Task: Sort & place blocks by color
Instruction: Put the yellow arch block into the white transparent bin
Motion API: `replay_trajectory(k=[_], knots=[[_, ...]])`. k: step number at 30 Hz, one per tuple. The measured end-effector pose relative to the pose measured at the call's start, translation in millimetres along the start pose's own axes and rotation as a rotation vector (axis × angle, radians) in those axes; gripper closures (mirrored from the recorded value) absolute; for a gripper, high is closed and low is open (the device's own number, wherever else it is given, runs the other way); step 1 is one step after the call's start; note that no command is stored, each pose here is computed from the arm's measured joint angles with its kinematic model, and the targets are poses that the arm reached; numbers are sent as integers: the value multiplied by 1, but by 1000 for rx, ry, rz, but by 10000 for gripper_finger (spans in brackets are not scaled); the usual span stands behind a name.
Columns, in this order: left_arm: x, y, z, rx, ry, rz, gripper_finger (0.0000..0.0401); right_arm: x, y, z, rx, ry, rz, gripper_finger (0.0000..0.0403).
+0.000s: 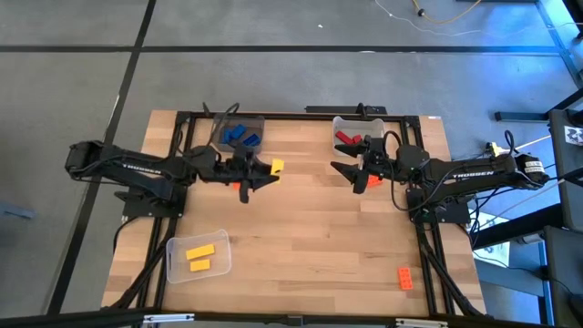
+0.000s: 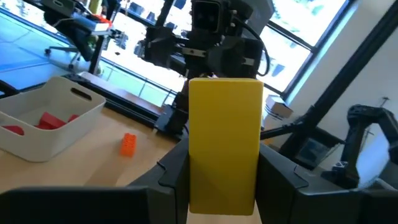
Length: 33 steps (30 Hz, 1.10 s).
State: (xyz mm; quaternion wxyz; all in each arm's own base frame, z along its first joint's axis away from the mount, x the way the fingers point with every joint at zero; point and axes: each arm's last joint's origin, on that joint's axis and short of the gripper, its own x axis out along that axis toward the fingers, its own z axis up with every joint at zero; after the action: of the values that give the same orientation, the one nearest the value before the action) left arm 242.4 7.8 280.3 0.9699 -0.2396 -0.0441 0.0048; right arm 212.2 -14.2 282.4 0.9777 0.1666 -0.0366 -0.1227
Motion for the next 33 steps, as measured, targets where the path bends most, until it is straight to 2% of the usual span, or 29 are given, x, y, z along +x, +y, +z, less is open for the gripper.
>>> replay_trajectory(k=[4,8,10,13,15,19,24,27,33], knots=[[0,-3,-2,-8,46,-68,281,0,0,0,0,0,0,73],[-4,-16,-15,-100,180,-142,281,0,0,0,-1,4,-1,73],[-5,-28,-24,-157,307,-151,281,0,0,-1,-2,9,-3,73],[-15,-52,-43,-228,610,-126,281,0,0,-1,-1,9,-3,73],[-24,-73,-47,-263,767,-115,281,0,0,-1,-1,9,-3,73],[-53,-109,-55,-323,1018,1,281,0,0,-1,-2,13,-4,73],[-91,-136,-73,-377,1138,158,281,0,-1,-2,-5,17,-6,73],[-108,-140,-93,-357,1179,226,281,0,-1,-3,-8,31,-11,73],[-118,-121,-136,-250,1281,359,281,0,-2,-6,-16,59,-21,73]])
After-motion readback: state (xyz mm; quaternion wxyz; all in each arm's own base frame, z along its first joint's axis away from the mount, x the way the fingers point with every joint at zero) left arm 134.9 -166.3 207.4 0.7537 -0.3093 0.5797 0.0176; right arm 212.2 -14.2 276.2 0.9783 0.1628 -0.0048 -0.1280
